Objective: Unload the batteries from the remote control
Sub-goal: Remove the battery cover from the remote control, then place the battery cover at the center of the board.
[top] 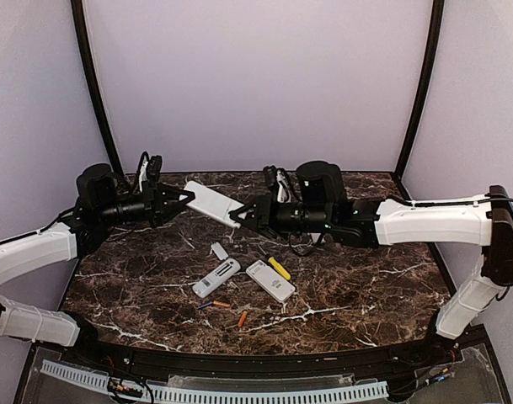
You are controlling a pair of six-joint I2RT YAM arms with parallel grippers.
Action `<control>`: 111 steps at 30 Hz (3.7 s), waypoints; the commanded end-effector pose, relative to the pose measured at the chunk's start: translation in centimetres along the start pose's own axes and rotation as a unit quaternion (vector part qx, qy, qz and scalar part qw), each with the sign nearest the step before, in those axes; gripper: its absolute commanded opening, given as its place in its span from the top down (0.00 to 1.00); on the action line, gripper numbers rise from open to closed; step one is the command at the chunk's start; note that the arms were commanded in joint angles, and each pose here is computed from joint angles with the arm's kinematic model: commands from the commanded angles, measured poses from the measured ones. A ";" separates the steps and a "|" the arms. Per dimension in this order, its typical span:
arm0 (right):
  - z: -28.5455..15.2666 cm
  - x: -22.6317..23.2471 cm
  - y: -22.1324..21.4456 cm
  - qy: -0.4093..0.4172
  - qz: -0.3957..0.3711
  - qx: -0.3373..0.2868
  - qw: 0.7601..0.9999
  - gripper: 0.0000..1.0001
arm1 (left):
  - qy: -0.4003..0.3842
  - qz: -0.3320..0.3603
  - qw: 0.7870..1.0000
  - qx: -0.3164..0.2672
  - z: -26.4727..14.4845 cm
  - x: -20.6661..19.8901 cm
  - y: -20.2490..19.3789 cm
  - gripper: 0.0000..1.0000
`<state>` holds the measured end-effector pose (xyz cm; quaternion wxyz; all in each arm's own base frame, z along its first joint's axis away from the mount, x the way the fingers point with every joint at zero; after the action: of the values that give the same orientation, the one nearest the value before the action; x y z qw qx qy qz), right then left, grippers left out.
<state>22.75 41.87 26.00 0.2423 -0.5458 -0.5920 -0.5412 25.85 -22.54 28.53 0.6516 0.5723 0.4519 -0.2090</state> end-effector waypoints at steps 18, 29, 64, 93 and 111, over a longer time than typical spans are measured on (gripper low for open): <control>-1.3 -1.3 0.2 0.001 0.040 -0.006 0.999 0.81 | -0.024 0.027 0.999 -0.006 -0.4 -1.8 0.4 1.00; -2.1 -1.5 0.5 0.020 0.064 -0.013 0.998 0.85 | -0.019 0.026 0.999 -0.005 -0.4 -1.5 0.2 1.00; -10.9 -9.5 4.1 -0.282 -0.037 -0.064 0.957 1.00 | 0.165 0.045 0.982 0.077 -2.7 5.9 0.8 1.00; -12.8 -27.6 5.5 -0.650 -0.023 0.059 0.758 1.00 | 0.271 0.182 0.943 0.069 -4.4 7.1 2.9 1.00; -12.5 -27.6 6.1 -0.621 0.007 0.043 0.783 0.61 | 0.284 0.182 0.939 0.067 -4.4 7.6 3.2 1.00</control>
<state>31.93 18.75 7.02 -0.1575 -0.7472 -0.6445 -0.0376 30.62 -15.88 24.19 0.4830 0.7199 0.4963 0.0466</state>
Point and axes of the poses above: each gripper's point midway between its finger pads, its own z axis out along the fingers, its own x axis along the line the jaws close on, y = z × x, the point moved 3 cm from there along -z, back along the fingers, and after that the axes turned 7 degrees about z, right-handed, at the moved point
